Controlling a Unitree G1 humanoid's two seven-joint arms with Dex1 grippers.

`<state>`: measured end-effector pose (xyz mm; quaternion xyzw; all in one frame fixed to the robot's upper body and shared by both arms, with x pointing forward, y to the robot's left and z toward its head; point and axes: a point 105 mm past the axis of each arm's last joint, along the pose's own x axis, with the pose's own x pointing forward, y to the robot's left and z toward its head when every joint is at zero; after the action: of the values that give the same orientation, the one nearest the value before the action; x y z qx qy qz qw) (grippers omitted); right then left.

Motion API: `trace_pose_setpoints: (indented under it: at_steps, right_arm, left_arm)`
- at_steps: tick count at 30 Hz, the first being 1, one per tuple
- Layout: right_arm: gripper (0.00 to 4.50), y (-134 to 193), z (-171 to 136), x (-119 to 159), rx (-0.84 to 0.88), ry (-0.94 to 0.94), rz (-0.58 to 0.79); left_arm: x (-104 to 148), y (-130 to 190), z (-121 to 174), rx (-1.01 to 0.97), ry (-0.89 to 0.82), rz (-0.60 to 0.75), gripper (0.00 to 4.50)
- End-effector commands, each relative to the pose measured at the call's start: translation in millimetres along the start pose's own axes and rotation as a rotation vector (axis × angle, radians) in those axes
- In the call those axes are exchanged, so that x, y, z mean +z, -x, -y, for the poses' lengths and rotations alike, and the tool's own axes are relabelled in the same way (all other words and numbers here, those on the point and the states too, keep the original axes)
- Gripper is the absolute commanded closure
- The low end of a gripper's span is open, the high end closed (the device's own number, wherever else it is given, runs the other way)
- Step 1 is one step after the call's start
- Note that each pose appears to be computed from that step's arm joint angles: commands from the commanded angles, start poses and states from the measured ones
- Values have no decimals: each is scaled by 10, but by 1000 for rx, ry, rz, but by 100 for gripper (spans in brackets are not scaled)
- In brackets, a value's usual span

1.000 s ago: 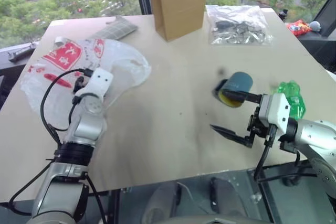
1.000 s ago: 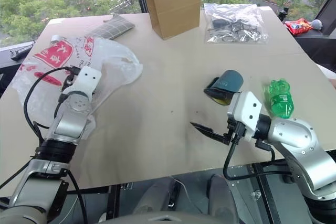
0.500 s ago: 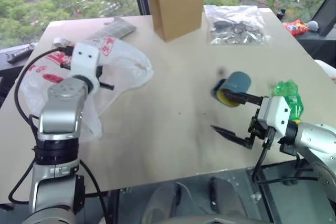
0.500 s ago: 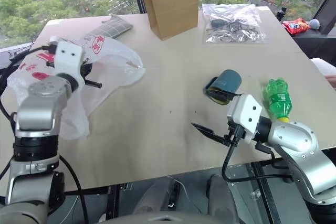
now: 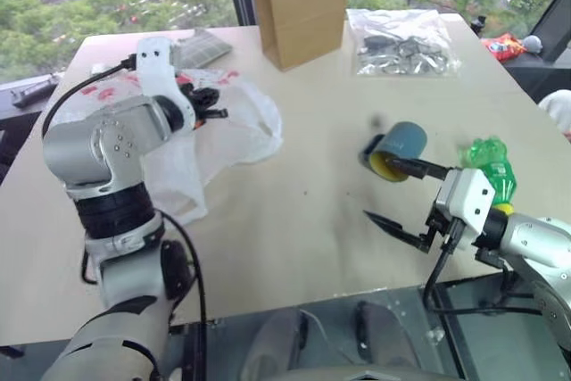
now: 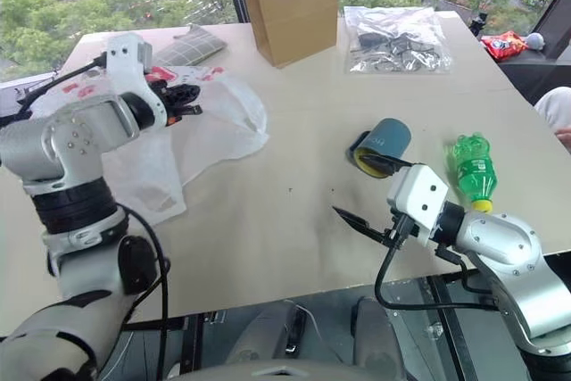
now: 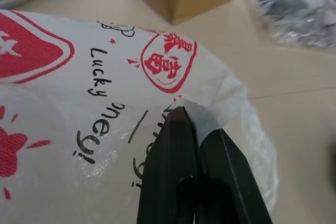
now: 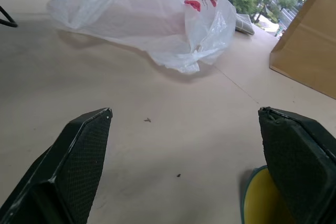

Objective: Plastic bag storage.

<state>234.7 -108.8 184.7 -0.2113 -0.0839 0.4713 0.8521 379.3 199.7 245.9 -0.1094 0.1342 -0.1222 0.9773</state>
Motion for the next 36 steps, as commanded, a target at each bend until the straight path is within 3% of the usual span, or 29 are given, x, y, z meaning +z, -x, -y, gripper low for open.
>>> trace_pose_setpoints:
  at_steps: [1, 3, 5, 8, 11, 21, 25, 27, 28, 29, 32, 36]
  right_arm:
    - [0, 1, 73, 26, -53, 43, -19]
    - [0, -3, 161, -55, -117, 57, -74]
    - [0, 15, 322, -242, -221, 99, -213]
    - [0, -46, 455, -406, -267, 81, -282]
    - [0, -82, 643, -531, -358, 178, -364]
    - [0, -125, 831, -581, -427, 184, -430]
    - [116, -40, 963, -597, -477, 239, -490]
    - [219, -29, 993, -611, -492, 228, -501]
    - [299, -30, 999, -623, -497, 221, -506]
    - [313, -34, 1003, -636, -500, 219, -510]
    - [446, -42, 1019, -663, -522, 203, -510]
    - [446, -57, 1050, -660, -541, 206, -496]
  left_arm:
    - [198, 51, 119, -35, 77, 46, 444]
    - [305, 62, 135, -41, 121, 68, 444]
    - [374, 75, 111, -32, 146, 79, 444]
    - [378, 72, 81, -15, 149, 76, 444]
    - [362, 62, 61, 0, 152, 81, 444]
    - [290, 59, 14, 55, 123, 95, 444]
    - [279, 58, 14, 61, 124, 100, 450]
    - [281, 55, 21, 62, 127, 104, 450]
    - [283, 53, 24, 63, 129, 105, 450]
    - [287, 51, 28, 63, 130, 107, 450]
    - [303, 46, 45, 61, 136, 110, 450]
    - [319, 42, 61, 51, 147, 113, 450]
